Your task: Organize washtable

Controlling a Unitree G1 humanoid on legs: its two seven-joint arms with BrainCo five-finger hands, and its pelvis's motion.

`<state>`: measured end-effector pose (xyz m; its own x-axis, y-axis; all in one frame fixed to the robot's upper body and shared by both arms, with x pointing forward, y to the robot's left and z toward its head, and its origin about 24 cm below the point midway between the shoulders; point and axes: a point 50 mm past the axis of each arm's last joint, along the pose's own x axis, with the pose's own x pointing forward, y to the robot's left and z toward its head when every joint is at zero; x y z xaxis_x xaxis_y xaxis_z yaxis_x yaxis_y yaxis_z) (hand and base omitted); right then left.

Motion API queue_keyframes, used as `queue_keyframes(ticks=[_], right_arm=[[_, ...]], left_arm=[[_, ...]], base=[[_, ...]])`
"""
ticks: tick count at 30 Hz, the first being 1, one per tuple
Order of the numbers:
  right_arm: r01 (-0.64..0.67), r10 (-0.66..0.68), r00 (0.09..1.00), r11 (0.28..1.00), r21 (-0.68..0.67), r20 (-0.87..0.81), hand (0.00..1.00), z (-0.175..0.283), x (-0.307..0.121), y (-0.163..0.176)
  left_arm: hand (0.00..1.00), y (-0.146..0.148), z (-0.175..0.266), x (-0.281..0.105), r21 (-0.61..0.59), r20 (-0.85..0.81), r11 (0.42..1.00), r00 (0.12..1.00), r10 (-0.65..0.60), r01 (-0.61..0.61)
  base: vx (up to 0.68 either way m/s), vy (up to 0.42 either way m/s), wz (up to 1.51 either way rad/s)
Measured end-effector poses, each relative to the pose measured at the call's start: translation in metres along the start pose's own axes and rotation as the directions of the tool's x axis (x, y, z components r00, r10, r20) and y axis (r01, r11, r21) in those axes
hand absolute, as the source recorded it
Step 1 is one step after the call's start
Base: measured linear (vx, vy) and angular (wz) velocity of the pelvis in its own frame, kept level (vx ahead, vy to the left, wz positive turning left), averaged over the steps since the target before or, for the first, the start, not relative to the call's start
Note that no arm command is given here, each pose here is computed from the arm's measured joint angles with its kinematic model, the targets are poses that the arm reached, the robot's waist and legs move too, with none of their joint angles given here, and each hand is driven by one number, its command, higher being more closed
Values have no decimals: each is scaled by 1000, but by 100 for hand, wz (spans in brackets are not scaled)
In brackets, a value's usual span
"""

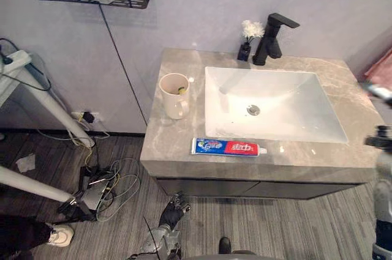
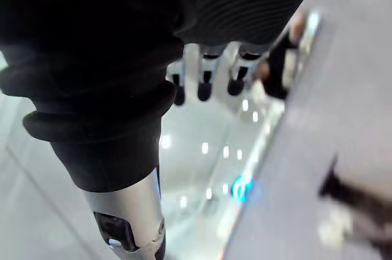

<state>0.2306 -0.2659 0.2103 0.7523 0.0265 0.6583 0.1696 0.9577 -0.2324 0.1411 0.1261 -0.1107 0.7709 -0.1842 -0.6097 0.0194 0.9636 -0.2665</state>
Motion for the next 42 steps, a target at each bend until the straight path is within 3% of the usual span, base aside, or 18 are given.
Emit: queue_keyframes(ticks=[7,13,29,42], right_arm=[[-346,357,929,931,113,-99,0,-20,-8,55],[-503,529,820,848,163,-218,0,-42,-21,71],[-625,568,714,780,-9,-410,0,-66,-30,57],[-630,569,712,776,-17,-412,0,-66,-30,57]], left_arm=[[0,-7,-4,-1,11,-14,999,999,-51,51],[0,-5,-3,-1,21,-18,998,998,-66,66],[0,-5,-8,-2,55,-50,992,993,-109,111],[0,-7,-8,-1,82,-62,988,990,-129,134]], base=[[-10,21,22],[-13,25,13],[-39,7,2],[-8,4,-3]])
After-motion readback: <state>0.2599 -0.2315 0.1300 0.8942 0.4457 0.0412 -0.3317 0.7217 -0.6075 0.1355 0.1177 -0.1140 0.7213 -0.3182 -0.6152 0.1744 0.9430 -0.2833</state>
